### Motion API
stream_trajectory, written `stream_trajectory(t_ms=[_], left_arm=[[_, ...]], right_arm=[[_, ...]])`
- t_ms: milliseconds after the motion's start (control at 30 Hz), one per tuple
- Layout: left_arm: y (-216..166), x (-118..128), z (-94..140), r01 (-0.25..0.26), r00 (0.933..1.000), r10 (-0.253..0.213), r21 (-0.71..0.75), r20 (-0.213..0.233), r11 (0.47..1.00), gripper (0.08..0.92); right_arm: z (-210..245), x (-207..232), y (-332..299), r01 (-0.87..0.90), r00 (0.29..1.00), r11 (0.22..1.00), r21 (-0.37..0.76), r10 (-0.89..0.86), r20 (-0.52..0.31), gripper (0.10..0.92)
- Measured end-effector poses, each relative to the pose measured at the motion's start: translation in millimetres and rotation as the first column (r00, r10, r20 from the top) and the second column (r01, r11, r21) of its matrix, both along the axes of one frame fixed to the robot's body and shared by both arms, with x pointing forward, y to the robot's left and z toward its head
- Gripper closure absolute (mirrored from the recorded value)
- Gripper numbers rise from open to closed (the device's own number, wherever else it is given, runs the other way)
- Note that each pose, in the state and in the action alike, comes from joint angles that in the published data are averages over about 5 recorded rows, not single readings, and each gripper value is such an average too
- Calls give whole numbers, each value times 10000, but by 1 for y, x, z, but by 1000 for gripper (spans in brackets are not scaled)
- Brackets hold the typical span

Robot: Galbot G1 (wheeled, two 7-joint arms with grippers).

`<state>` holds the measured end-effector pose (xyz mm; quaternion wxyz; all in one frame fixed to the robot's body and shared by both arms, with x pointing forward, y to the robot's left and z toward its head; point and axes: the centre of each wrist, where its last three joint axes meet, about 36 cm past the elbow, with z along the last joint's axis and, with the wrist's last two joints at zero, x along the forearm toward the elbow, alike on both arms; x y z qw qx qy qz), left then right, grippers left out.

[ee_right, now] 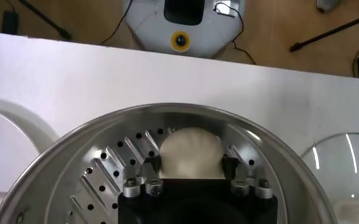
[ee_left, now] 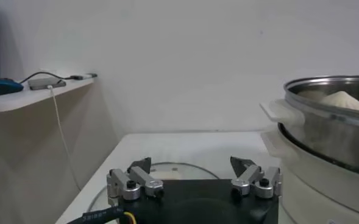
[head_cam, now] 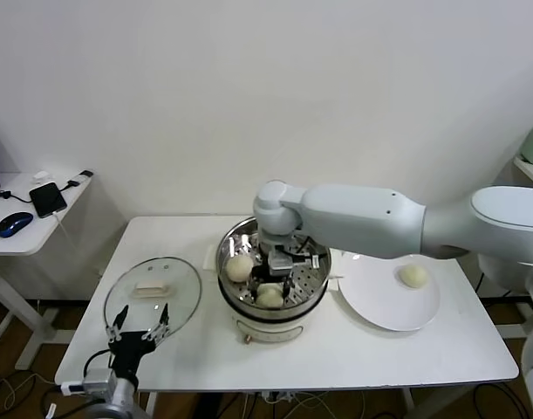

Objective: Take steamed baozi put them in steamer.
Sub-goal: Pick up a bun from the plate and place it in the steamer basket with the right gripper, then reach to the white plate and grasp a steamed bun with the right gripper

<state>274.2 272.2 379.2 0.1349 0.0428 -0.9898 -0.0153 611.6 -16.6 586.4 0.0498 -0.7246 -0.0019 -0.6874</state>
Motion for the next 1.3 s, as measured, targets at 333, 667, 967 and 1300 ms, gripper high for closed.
stream_trajectory(t_ms=[333, 667, 967, 1300], left_arm=[[-4, -1, 2, 113, 9999, -113, 0, 4, 9999, 177], [-3, -2, 8, 229, 9997, -226, -287, 92, 9993, 177], [-4, -7, 9, 409, 9991, -412, -875, -14, 9953, 177], [-4, -10, 2, 474, 9982, -515, -1233, -301, 9912, 177]], right_arm=[[52, 16, -26, 1910, 9797, 9796, 625, -1943, 504, 200], [101, 50, -126, 6566, 7481, 7422, 1342, -6635, 93, 200], [89, 77, -251, 9268, 3637, 3571, 1165, -9306, -414, 200], [26, 92, -345, 9849, 1399, 1345, 1093, -9892, -435, 200]])
